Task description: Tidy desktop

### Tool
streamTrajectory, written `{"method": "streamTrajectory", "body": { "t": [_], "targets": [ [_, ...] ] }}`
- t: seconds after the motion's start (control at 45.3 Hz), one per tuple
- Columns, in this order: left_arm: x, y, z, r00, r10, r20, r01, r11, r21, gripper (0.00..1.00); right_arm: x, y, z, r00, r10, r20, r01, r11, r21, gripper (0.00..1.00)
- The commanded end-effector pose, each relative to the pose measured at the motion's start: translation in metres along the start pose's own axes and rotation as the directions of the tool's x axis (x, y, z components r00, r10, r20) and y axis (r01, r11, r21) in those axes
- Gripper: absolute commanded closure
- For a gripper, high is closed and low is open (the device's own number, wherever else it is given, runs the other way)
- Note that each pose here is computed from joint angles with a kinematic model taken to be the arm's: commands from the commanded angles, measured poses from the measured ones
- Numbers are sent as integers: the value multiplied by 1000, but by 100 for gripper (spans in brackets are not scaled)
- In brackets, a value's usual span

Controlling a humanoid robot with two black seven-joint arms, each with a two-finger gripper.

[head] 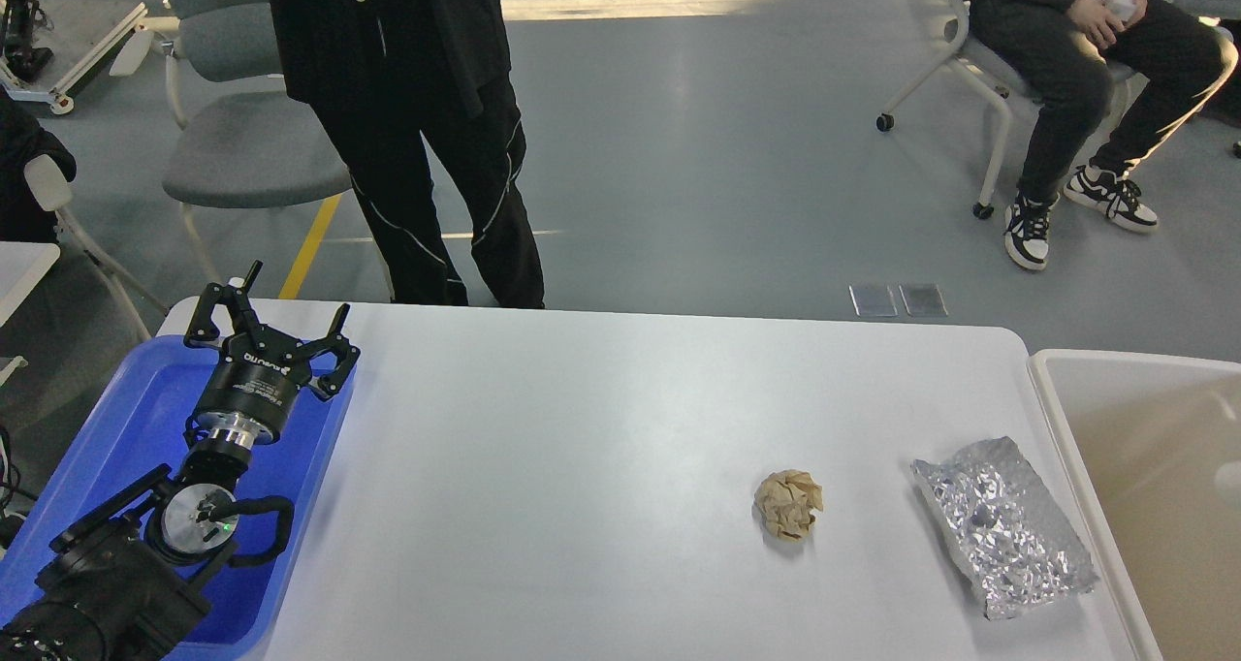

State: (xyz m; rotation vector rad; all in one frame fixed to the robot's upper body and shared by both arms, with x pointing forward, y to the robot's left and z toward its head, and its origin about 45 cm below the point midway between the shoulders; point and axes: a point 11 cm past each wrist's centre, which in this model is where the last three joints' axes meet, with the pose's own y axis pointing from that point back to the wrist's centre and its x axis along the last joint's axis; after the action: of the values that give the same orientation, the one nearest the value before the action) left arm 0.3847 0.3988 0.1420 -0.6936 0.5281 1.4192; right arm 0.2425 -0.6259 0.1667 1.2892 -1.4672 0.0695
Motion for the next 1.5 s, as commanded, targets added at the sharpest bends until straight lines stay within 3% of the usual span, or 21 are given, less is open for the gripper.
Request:
{"method": "streamTrajectory", "body": {
  "t": [0.0, 0.309, 0.596, 1.081, 1.478],
  "targets": [
    [0, 0, 0, 1000, 0, -1, 0, 1000, 0, 0, -14, -6, 32, 1000, 22, -5, -22, 996, -84, 100],
    [0, 0, 0, 1000, 0, -1, 0, 1000, 0, 0, -29, -14, 44, 999, 3, -46, -9, 992, -128, 100],
    [0, 0, 0, 1000, 0, -1, 0, 1000, 0, 0, -17, -33, 37, 993, -1, -119, -20, 984, -179, 100],
    [0, 0, 0, 1000, 1, 0, -1, 1000, 0, 0, -51, -48, 19, 999, 54, -1, -53, 984, -172, 100],
    [0, 0, 0, 1000, -1, 0, 1, 1000, 1, 0, -75, -53, 11, 994, 112, 1, -110, 977, -181, 100]
  ]
}}
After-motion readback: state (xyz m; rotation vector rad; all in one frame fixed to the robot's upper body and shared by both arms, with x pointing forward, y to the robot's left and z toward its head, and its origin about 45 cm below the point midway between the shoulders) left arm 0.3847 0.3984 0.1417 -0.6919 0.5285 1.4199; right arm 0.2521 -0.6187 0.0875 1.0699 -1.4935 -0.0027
